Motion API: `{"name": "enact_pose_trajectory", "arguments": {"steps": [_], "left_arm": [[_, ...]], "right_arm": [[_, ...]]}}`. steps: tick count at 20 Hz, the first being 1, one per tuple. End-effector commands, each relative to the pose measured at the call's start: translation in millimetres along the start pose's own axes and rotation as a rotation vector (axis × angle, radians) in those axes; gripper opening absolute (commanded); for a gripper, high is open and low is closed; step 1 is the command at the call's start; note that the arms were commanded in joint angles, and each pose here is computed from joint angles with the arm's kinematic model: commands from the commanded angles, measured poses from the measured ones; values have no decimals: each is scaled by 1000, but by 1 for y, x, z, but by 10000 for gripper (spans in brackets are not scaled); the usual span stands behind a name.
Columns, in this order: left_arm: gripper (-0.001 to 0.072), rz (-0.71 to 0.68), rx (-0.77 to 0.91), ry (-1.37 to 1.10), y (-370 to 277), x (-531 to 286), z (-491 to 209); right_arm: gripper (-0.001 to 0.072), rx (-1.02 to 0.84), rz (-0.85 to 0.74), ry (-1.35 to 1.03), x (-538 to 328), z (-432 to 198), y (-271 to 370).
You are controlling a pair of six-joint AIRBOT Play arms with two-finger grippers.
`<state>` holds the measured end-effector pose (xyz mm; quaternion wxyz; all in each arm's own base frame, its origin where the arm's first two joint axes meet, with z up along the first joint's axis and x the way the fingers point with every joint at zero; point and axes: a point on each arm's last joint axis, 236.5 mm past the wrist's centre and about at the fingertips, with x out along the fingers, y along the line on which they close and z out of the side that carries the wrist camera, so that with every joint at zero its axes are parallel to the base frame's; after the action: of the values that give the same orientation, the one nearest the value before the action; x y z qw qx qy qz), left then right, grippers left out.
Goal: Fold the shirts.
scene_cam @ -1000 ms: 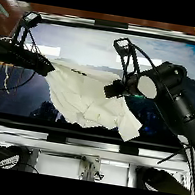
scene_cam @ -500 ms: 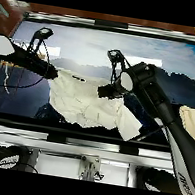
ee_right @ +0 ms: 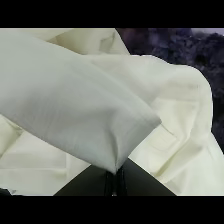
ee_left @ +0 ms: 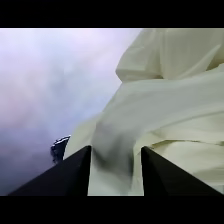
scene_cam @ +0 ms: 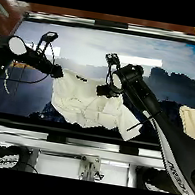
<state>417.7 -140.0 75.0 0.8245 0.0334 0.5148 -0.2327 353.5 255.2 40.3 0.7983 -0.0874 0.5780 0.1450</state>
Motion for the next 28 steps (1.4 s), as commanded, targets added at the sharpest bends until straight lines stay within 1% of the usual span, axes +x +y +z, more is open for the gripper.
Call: {"name": "enact_pose_trajectory", "arguments": {"steps": [1,3,4,5,8,9,10,11,13,14,17,19,24,28], "left_arm": [[428,50,-34,-68,28,-37,19],[435,107,-82,-146,59,-72,31],[506,141,-135,-180,79,-89,32],[720,183,-197,-201,101,-105,27],[720,304,-334,-130,167,-130,-21],[720,322,-376,-102,181,-131,-38],[711,329,-410,-81,192,-128,-54],[672,339,-419,-69,202,-122,-67],[670,360,-457,-54,224,-106,-94],[680,366,-483,-37,234,-97,-112],[683,373,-526,8,251,-81,-155],[682,372,-526,10,256,-75,-166],[682,439,-510,-8,275,-65,-179],[679,448,-519,59,287,-53,-202]], "right_arm": [[77,8,21,2,0,0,5],[77,14,38,20,0,-5,9],[76,17,45,29,0,-7,11],[77,17,46,33,0,-8,11],[77,13,46,32,0,-7,11],[77,9,47,32,0,-8,12],[77,6,47,33,0,-8,12],[77,6,46,34,0,-8,11],[77,6,46,31,0,-7,11],[77,4,47,27,0,-6,12],[77,-2,49,23,1,-5,12],[77,-2,50,19,1,-4,13],[77,-1,51,17,1,-3,13],[77,-1,51,17,1,-4,13]]}}
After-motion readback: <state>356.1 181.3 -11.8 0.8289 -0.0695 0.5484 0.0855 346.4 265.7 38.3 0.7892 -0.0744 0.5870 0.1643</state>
